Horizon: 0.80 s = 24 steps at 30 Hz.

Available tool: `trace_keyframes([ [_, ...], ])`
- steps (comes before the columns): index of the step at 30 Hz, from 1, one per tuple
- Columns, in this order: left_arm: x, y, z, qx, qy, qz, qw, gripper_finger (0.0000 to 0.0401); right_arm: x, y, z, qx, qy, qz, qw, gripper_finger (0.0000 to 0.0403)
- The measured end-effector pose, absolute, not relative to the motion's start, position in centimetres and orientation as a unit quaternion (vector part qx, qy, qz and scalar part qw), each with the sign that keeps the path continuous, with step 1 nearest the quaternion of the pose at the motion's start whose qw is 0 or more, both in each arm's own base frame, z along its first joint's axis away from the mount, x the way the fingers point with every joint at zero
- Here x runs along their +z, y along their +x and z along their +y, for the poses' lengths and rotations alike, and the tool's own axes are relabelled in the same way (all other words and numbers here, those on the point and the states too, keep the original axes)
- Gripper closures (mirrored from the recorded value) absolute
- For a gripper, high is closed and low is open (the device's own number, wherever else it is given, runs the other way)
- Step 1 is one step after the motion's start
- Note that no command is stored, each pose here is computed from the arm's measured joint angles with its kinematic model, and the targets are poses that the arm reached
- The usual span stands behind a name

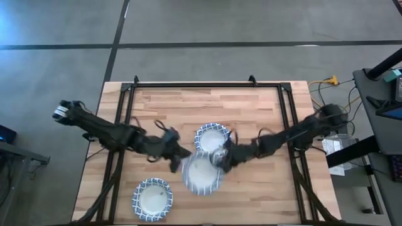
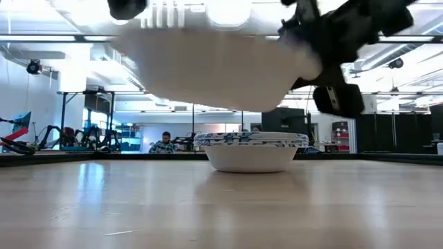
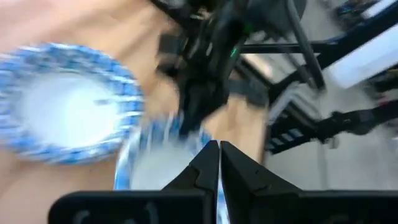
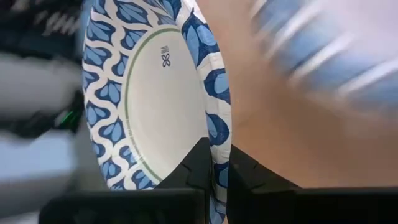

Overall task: Nest bowls inside each other
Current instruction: Stack the white patterned bowl on top of the center white patterned bowl

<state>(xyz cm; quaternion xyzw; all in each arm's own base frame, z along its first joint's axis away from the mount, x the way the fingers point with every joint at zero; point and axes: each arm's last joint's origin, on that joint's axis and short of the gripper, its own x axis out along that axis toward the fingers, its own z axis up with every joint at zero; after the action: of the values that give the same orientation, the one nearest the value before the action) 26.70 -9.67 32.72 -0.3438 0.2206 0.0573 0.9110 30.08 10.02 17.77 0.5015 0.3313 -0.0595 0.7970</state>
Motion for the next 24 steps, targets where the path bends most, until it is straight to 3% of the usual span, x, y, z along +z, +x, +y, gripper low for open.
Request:
trace_keyframes([
  [9,32.8,20.9,-7.3,0.104,-0.305,0.269,0.908,0.0401,21.6,26.7,-0.6,-0.228,0.45,0.313,0.804,0.0386],
  [15,30.7,20.1,-6.9,0.113,-0.301,0.281,0.904,0.0401,20.8,26.2,-4.4,-0.234,0.47,0.343,0.779,0.0386],
  [24,28.7,20.0,-7.0,0.108,-0.294,0.31,0.898,0.0401,18.5,27.3,-4.3,-0.226,0.478,0.388,0.755,0.0386],
])
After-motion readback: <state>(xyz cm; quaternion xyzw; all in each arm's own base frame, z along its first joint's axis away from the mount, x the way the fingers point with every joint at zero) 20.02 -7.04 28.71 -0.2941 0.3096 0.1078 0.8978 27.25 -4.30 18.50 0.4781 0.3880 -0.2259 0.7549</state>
